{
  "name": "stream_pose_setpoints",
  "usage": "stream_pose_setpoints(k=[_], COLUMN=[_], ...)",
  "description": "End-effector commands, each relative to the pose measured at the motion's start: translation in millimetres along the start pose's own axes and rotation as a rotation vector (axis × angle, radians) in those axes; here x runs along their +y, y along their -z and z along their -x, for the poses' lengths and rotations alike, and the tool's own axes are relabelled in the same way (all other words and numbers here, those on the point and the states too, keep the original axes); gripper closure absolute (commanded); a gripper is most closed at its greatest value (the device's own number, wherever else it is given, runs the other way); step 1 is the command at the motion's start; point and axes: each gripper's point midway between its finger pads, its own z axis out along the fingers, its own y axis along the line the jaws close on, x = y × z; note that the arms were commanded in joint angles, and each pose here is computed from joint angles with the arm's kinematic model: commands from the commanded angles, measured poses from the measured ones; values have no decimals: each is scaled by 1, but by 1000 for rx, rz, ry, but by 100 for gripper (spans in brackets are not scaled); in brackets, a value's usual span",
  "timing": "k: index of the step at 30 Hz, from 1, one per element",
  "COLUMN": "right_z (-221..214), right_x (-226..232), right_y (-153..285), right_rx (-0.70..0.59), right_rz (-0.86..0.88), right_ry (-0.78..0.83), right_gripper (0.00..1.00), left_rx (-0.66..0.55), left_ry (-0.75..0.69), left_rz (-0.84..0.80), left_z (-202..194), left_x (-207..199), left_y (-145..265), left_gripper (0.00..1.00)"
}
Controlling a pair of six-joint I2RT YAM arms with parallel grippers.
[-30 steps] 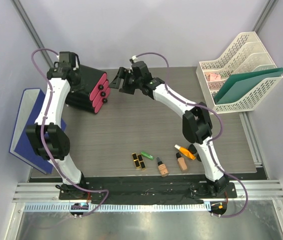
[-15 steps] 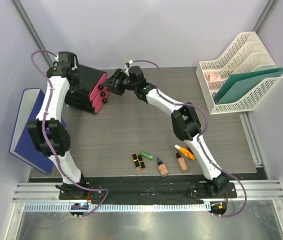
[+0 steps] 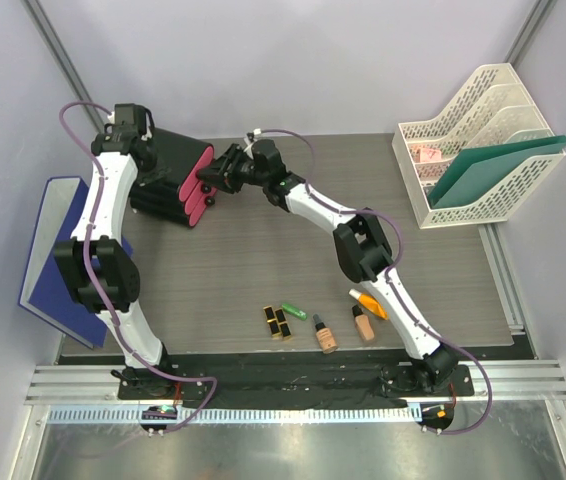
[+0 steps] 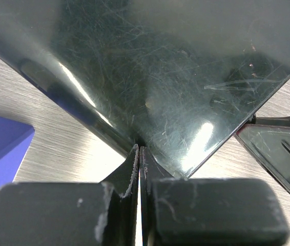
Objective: Organize the makeup
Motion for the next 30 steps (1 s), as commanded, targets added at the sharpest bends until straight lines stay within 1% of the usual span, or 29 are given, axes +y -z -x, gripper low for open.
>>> stream_pose_setpoints(k=[1,7,10,11,12,13,14,17,19,20,21,24,25,27,28,30], right_z=[5,10,10,11,10,10,10,7,9,7,9,10,11,8,10,9], right_x=[30,24,23,22,23,24,23,23,32,25,34,26,36,30,39,31], right_y=[-3,-7,-8,-8,-8,-7,-7,-3,4,5,11,19,24,29,35,41], right_rx=[-25,-53,-53,-53,-50,-48,-46,-35,-38,-34,-39,-34,-35,-27,-31,-31], right_rz=[86,84,87,87,89,91,90,68,68,49,54,23,32,9,16,-8], right_ry=[9,-7,-14,-12,-13,-11,-2,23,42,42,65,90,104,109,128,131], right_gripper=[53,57,69,81,89,96,99,99,99,99,99,99,99,99,99,99], left_rx=[11,12,18,19,19,22,25,31,30,31,31,34,32,35,36,40], left_ry=[-9,-15,-23,-22,-23,-24,-22,-15,-12,-9,-8,0,1,3,6,7], left_rz=[1,-2,-1,2,3,9,9,12,13,12,12,13,12,10,12,13], left_z=[2,2,0,0,1,0,-1,-2,-2,-2,-2,-3,-3,-3,-3,-5], left_x=[2,2,2,3,4,5,6,7,8,8,8,10,10,10,11,12], left_y=[-3,-3,-4,-4,-3,-5,-5,-6,-6,-6,-7,-8,-8,-9,-10,-10], left_gripper=[100,100,100,100,100,100,100,100,100,100,100,100,100,100,100,100])
